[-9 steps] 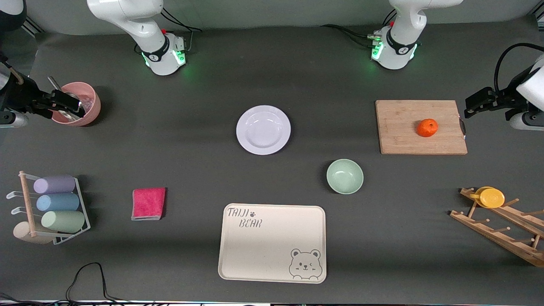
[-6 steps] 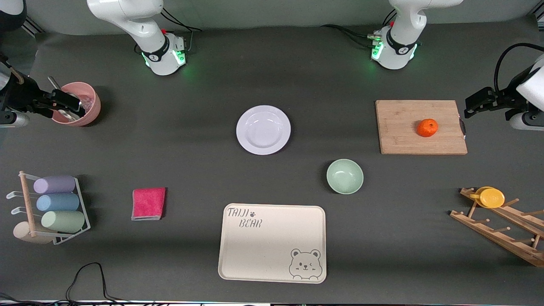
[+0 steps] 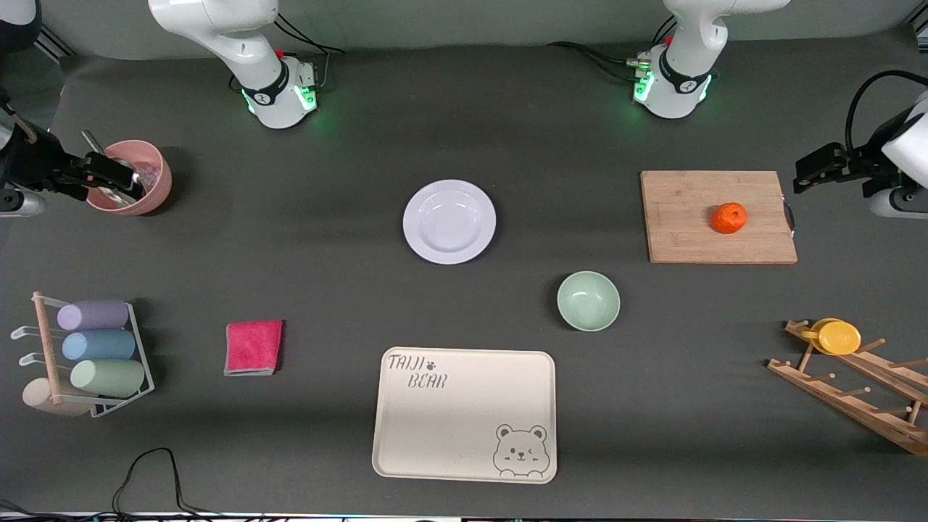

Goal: Place orange and plate with both arms

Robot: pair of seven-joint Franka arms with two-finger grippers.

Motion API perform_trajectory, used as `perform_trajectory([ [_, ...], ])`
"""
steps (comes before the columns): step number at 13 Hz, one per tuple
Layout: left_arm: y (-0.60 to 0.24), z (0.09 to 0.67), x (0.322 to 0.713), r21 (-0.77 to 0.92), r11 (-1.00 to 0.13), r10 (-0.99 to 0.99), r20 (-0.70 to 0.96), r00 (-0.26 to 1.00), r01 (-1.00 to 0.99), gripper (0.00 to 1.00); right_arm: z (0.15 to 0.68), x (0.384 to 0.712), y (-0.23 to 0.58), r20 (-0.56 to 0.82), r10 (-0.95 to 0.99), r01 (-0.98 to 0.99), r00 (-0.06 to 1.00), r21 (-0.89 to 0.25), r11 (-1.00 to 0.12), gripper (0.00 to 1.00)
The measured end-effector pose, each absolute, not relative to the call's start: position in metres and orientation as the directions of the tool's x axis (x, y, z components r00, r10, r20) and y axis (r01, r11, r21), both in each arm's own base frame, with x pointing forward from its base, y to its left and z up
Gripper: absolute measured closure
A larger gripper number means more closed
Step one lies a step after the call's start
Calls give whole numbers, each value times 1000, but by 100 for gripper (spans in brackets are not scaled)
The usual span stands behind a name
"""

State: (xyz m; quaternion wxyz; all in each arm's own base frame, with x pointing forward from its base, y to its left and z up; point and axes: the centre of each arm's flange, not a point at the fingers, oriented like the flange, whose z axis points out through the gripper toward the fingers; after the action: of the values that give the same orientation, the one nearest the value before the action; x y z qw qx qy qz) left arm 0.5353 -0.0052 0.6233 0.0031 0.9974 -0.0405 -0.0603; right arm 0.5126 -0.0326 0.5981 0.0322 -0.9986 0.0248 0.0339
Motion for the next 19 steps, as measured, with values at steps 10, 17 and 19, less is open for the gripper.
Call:
perform_trajectory([
  [10,58,604,363,14,-998,-55,-116,992,-54,0,595,558,-44,-55,-73,-75,996,-43,-996,0],
  [17,65,456,394,-12,-998,-63,-84,995,-64,0,594,595,-36,-26,-69,-71,997,-61,-996,0],
  [19,65,396,401,-9,-998,-67,-86,994,-68,0,597,597,-33,-20,-68,-70,997,-80,-994,0],
])
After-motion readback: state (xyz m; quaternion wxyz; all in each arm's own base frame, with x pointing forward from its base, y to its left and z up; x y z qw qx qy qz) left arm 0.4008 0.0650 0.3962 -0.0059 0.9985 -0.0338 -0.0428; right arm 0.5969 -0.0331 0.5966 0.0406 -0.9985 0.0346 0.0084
